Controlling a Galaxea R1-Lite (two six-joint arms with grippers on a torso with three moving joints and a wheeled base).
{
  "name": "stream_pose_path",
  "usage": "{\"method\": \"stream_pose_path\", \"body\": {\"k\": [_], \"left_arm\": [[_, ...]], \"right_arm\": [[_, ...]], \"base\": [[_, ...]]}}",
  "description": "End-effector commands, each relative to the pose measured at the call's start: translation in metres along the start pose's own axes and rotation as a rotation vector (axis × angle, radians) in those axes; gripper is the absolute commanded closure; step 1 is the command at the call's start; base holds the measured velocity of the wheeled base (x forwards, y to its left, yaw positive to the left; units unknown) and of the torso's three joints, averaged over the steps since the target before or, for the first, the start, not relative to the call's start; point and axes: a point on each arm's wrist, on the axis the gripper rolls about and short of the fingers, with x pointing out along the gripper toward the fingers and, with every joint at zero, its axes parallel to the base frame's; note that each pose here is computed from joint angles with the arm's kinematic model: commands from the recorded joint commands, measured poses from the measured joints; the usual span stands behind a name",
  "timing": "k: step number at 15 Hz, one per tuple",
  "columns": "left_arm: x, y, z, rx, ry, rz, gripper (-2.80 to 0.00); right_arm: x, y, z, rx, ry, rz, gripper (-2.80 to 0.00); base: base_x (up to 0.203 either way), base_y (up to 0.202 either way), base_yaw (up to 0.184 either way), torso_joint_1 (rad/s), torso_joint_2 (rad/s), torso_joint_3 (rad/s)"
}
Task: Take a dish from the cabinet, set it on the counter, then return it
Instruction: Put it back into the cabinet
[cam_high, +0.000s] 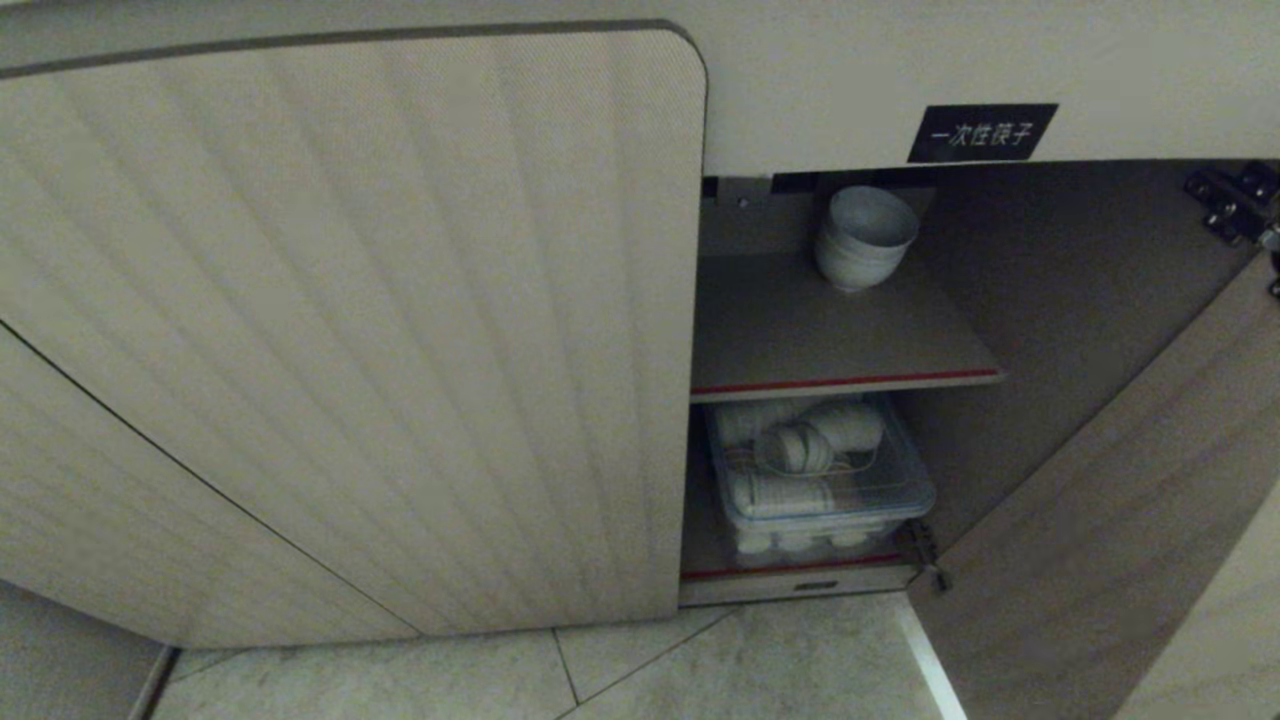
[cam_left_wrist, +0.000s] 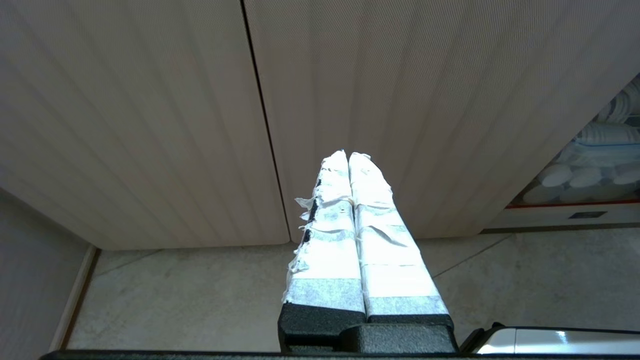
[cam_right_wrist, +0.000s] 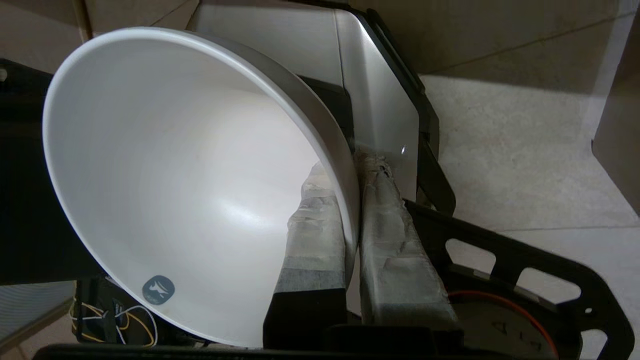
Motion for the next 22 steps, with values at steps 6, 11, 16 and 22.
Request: {"method": "stream_pose_path", "body": {"k": [6,11,16,22], "left_arm": [[0.0,0.0,0.0,0.0,-0.001,0.001,0.0],[0.0,0.0,0.0,0.0,-0.001,0.001,0.0],[0.0,0.0,0.0,0.0,-0.001,0.001,0.0],[0.0,0.0,0.0,0.0,-0.001,0.001,0.0]], "right_arm": [[0.022,0.001,0.045,-0.01,0.017,0.008,0.0],[0.032,0.002,0.076,-0.011,-0.001,0.01,0.0],[0.046,0.01,0.11,0.011,0.003,0.033,0.0],[0.077,0.033,0.141,0.125,-0.043,-0.014,0.0]], "base": [[0.0,0.0,0.0,0.0,0.0,0.0],[0.0,0.0,0.0,0.0,0.0,0.0],[0.0,0.0,0.0,0.0,0.0,0.0],[0.0,0.0,0.0,0.0,0.0,0.0]]}}
